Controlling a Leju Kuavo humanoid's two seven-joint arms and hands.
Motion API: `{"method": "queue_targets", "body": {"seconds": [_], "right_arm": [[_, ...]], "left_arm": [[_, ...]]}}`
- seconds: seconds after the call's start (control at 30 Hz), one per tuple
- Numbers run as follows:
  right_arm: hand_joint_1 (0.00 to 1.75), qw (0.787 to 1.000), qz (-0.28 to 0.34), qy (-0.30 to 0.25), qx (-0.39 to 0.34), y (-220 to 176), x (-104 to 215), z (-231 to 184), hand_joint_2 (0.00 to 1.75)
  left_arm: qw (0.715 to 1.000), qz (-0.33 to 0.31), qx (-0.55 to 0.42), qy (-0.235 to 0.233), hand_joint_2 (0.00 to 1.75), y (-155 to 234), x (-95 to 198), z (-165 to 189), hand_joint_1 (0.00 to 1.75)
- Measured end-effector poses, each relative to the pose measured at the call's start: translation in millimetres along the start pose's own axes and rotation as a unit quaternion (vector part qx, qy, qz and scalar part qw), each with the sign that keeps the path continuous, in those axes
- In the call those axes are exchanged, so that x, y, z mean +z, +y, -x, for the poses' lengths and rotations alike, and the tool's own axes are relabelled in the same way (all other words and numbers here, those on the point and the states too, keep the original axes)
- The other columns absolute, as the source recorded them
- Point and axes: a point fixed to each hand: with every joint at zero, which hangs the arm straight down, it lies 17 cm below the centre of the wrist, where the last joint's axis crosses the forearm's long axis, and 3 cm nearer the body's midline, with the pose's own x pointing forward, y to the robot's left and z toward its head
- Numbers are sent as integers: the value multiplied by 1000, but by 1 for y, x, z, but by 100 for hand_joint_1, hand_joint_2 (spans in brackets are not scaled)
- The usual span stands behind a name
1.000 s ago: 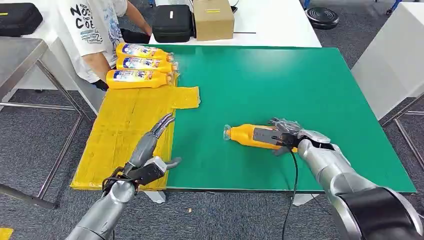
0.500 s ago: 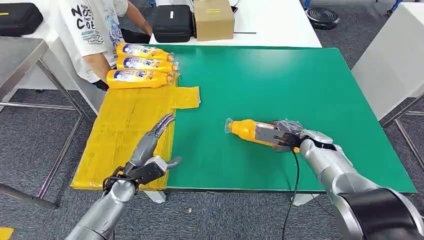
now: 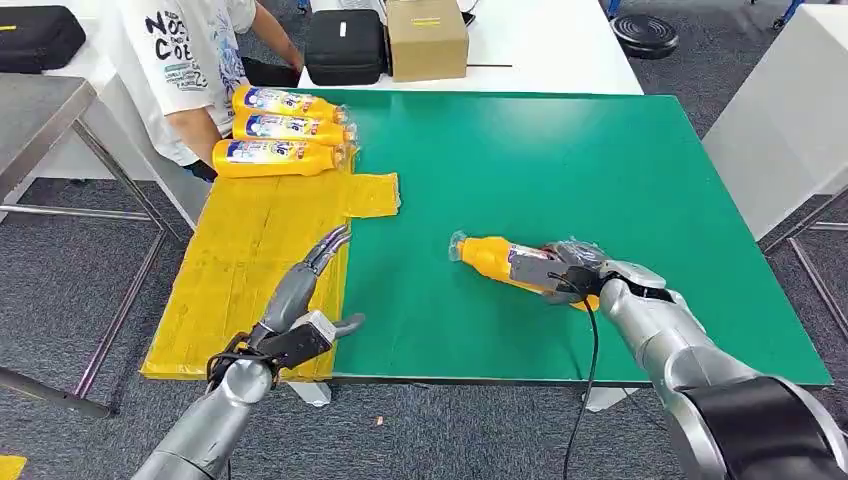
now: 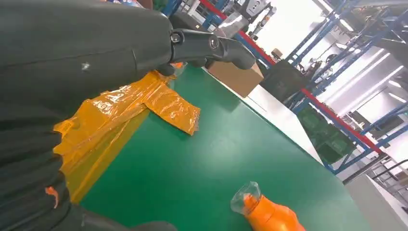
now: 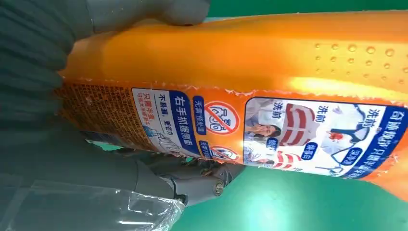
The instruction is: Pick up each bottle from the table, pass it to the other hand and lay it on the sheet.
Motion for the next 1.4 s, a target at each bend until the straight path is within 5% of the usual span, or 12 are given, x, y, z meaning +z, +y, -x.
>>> {"method": "queue_targets", "body": {"seconds": [0.47, 0.6, 0.7, 0.8, 0.93, 1.4], "right_arm": [[175, 999, 16, -32, 2, -4, -2, -14, 175], [175, 988, 102, -115, -23, -28, -2, -54, 175], [175, 959, 213, -183, -43, -58, 8, -92, 175], [175, 927, 307, -210, -46, -70, 23, -123, 175], [175, 903, 352, -236, -74, -54, 41, -155, 175], [175, 860, 395, -269, -177, -29, 76, -195, 175]], "left_arm": [[1000, -3, -1, 4, 175, 1, 0, 1, 0], [1000, -16, 2, 24, 175, 2, 5, 8, 0], [995, -66, 53, 60, 175, 16, 11, 20, 0], [959, -140, 223, 105, 175, 36, 17, 36, 0], [902, -166, 380, 121, 175, 36, 27, 43, 0], [856, -155, 480, 116, 175, 21, 30, 35, 0]]}}
